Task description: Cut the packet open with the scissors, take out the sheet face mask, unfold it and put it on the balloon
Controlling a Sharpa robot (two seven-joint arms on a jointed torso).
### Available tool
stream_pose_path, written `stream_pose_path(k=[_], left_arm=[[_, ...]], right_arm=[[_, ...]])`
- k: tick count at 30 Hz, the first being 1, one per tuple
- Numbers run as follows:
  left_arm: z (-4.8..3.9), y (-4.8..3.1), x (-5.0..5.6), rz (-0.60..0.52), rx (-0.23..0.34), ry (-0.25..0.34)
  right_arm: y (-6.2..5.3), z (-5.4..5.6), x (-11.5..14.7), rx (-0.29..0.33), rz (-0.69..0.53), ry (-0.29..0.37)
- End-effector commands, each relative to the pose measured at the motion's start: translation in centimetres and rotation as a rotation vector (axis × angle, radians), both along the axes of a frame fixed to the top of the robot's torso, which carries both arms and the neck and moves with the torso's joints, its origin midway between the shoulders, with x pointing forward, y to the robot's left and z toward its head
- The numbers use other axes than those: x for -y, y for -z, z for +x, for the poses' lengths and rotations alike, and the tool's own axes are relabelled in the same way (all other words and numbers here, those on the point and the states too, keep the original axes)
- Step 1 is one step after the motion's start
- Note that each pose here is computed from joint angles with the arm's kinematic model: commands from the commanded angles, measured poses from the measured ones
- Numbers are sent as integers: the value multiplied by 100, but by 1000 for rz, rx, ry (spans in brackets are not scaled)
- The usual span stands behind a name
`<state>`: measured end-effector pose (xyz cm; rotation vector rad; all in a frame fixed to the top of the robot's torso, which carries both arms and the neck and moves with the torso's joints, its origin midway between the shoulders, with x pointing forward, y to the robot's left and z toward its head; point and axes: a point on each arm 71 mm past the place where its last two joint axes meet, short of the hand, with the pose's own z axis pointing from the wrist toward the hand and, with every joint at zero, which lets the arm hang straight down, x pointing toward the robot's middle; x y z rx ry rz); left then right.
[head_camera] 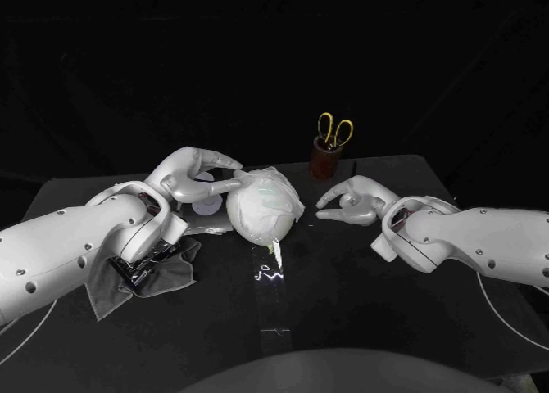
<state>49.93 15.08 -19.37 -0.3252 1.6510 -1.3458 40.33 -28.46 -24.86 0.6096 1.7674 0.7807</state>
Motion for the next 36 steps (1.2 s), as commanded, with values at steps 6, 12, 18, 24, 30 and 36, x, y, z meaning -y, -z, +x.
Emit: stream_pose_path(k=[6,12,18,24,30,36], left_arm=[[-111,-66,-222,-167,-50,-48],[-221,-40,-421,-188,-57,-108],[-363,79,-555,-150,-74,-176],[-514,262,-555,-91,-137,-199],[-624,422,-474,-40,-198,-202],[-675,520,-383,-8,-232,-210]], right_arm=[[-48,-48,-22,55,96,56],[-57,-82,-29,75,108,70],[-103,-106,-40,174,126,82],[-150,-102,-42,258,169,84],[-148,-58,-55,273,209,75],[-192,91,-58,275,244,82]])
